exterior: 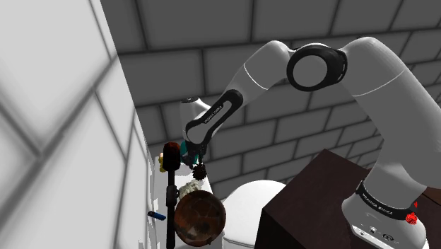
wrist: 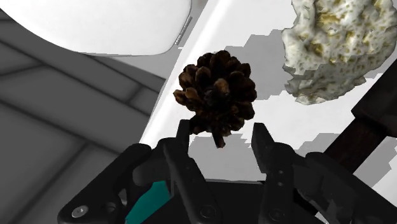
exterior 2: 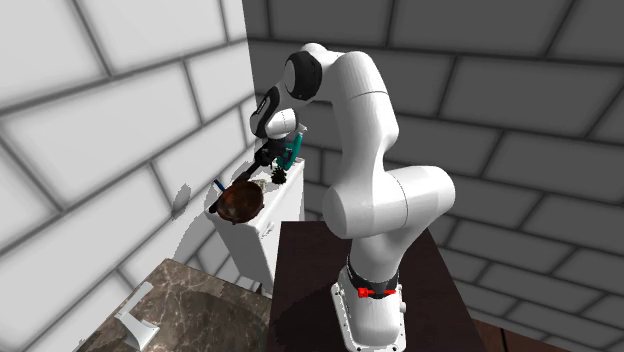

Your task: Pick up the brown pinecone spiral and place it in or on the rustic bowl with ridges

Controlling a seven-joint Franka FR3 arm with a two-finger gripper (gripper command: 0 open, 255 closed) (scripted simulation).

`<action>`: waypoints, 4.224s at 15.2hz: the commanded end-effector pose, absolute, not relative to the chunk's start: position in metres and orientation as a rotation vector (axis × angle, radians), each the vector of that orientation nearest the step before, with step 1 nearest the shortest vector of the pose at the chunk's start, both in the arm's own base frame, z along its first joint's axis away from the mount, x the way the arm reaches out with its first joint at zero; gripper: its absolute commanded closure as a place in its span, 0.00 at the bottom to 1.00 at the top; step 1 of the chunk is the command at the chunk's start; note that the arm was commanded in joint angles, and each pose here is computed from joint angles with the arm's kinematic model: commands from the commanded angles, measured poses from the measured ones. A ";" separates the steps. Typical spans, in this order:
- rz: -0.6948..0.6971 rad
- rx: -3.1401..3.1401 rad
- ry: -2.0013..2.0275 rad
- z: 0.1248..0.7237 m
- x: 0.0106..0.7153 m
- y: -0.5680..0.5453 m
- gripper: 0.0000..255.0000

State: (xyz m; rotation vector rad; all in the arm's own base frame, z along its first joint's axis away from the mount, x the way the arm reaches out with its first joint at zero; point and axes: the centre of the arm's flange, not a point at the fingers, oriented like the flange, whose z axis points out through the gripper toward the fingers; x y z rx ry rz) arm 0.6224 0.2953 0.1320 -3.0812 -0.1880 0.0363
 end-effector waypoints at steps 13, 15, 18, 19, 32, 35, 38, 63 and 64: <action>0.086 -3.080 -0.205 0.164 0.607 0.302 1.00; 0.085 -3.080 -0.205 0.159 0.606 0.301 0.00; -0.203 -3.024 0.036 0.164 0.551 0.262 0.00; -0.268 -3.004 0.091 0.164 0.538 0.254 0.00; -0.268 -3.004 0.091 0.125 0.545 0.259 0.00; -0.268 -3.004 0.091 0.125 0.545 0.259 1.00; -0.268 -3.004 0.091 0.125 0.545 0.259 1.00; -0.268 -3.004 0.091 0.225 0.545 0.259 1.00; -0.268 -3.004 0.091 0.230 0.545 0.259 1.00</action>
